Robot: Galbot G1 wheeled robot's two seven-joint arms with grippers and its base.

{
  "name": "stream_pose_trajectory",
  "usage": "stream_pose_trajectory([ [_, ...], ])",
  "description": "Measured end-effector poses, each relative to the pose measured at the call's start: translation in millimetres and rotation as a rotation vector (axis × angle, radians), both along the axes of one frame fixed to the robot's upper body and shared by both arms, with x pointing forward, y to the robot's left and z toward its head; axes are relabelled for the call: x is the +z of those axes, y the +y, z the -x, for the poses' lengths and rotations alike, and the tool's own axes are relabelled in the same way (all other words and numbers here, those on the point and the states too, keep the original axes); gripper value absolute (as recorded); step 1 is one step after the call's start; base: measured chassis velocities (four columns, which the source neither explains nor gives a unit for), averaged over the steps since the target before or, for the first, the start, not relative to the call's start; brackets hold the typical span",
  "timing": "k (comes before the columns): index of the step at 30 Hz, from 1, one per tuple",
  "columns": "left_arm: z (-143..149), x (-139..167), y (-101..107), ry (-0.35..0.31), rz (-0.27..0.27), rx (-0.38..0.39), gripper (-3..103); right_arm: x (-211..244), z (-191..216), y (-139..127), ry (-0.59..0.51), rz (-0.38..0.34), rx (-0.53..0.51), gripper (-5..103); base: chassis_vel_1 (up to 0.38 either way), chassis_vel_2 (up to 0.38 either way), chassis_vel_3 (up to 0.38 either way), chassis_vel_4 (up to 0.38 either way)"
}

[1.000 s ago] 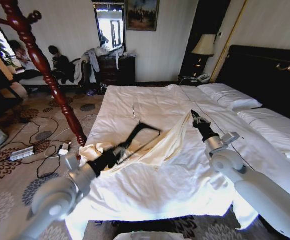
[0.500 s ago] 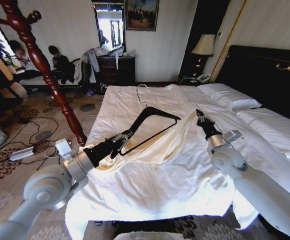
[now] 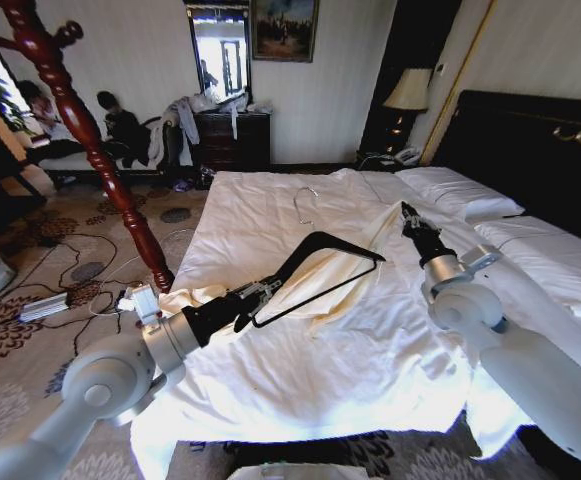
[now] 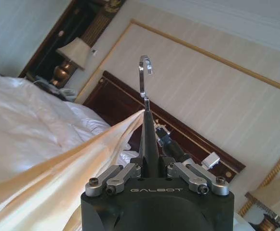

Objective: Pick up the clothes from the bed and hang them on the clothes hanger.

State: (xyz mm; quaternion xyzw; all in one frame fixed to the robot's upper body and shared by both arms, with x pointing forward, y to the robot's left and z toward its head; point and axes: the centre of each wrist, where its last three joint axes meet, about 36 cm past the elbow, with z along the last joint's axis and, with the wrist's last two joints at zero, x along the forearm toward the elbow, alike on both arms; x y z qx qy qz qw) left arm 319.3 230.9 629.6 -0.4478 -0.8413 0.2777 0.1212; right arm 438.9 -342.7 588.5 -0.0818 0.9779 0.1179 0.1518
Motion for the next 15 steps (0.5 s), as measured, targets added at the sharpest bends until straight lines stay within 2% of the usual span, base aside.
stream_pose_trajectory([
  [3, -3.2, 12.2, 3.1, -0.05, -0.02, -0.001, 18, 1.2, -1.1, -3.0, -0.007, 0.024, -0.005, 0, 0.0, 0.0, 0.0, 0.0],
  [5, -3.5, 14.0, 3.9, -0.058, -0.027, -0.001, 18, 1.0, -1.7, -4.0, -0.008, 0.028, -0.008, 0, 0.0, 0.0, 0.0, 0.0],
  [7, -4.7, 20.9, 7.1, -0.084, -0.066, -0.006, 17, -1.0, -7.8, -13.8, -0.017, 0.064, -0.038, 0, 0.0, 0.0, 0.0, 0.0],
  [9, -4.9, 22.0, 7.7, -0.088, -0.073, -0.009, 17, -1.7, -9.8, -17.0, -0.018, 0.073, -0.047, 0, 0.0, 0.0, 0.0, 0.0],
  [10, -5.5, 26.1, 9.5, -0.106, -0.095, -0.025, 18, -3.9, -14.5, -24.8, -0.017, 0.09, -0.067, 0, 0.0, 0.0, 0.0, 0.0],
  [13, -9.8, 29.9, 12.3, -0.131, -0.113, -0.036, 17, -4.5, -17.2, -29.9, -0.011, 0.088, -0.081, 0, 0.0, 0.0, 0.0, 0.0],
  [15, -19.8, 31.5, 15.6, -0.151, -0.12, -0.016, 17, -4.5, -18.4, -32.0, -0.003, 0.083, -0.094, 0, 0.0, 0.0, 0.0, 0.0],
])
